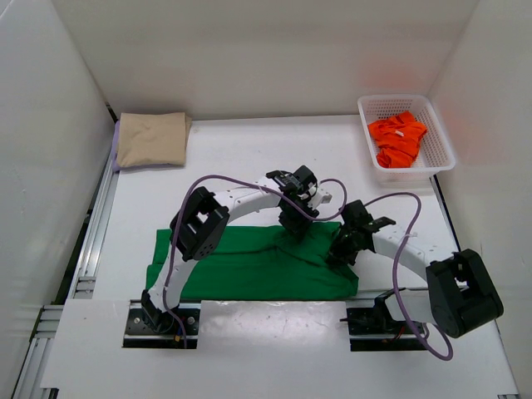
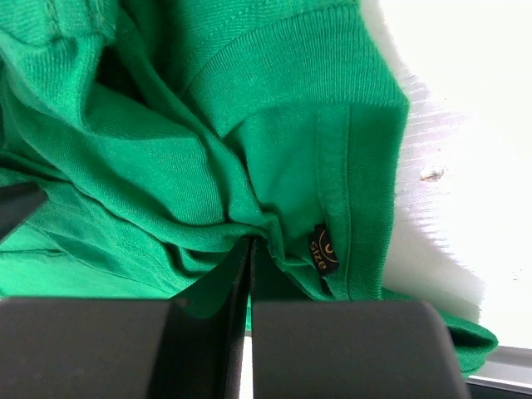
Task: Fold and stack the t-shirts
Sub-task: Fold the other side of the tshirt into a rectangle
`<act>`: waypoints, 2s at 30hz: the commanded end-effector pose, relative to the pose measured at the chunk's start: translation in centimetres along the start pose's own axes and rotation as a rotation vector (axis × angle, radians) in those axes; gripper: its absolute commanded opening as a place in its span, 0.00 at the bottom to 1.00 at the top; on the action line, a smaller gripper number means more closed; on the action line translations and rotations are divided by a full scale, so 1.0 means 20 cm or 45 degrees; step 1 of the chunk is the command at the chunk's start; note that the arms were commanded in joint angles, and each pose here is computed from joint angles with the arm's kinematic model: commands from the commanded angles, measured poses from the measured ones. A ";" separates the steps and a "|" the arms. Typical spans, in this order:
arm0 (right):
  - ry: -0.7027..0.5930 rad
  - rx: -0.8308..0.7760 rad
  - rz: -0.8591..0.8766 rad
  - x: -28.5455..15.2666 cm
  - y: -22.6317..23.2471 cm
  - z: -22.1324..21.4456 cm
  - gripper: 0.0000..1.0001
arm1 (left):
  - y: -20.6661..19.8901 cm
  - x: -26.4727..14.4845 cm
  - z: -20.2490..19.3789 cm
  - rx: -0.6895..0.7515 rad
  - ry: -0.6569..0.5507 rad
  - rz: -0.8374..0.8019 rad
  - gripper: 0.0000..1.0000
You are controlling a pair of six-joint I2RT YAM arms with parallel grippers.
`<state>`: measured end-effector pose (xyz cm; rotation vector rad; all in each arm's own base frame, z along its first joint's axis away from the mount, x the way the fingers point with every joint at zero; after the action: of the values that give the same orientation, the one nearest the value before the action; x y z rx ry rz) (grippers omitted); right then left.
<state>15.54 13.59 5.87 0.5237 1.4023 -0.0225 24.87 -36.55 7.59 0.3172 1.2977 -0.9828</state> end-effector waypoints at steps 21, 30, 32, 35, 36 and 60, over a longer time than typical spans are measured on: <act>-0.293 -0.159 -0.214 -0.25 -0.07 0.12 0.00 | -0.16 -0.46 0.10 0.059 -0.163 -0.011 0.11; -0.299 -0.202 -0.188 -0.31 -0.09 0.05 0.00 | -0.16 -0.40 -0.13 0.017 -0.024 -0.078 0.11; -0.284 -0.202 -0.171 -0.30 -0.10 0.01 0.00 | -0.17 -0.41 -0.16 0.018 -0.027 -0.093 0.11; -0.236 -0.188 -0.126 -0.27 -0.10 -0.06 0.00 | -0.17 -0.35 -0.23 0.016 0.011 -0.106 0.11; -0.219 -0.181 -0.109 -0.25 -0.10 -0.08 0.00 | -0.16 -0.34 -0.26 0.008 0.035 -0.104 0.11; -0.358 -0.250 0.185 -0.27 0.00 -0.08 0.17 | -0.25 -0.20 -0.51 -0.110 0.348 -0.337 0.43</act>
<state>11.74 11.96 9.69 0.4170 1.1751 0.0936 15.88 -30.98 8.82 0.2645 1.5898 -1.0859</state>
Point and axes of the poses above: each gripper's point midway between its finger pads, its own x axis out along the fingers, its own y axis along the line the jaws close on, z = x × y, the point moved 5 cm from there along -x, back along the fingers, and after that the axes turned 4 degrees about -x, right-handed, at the moved point
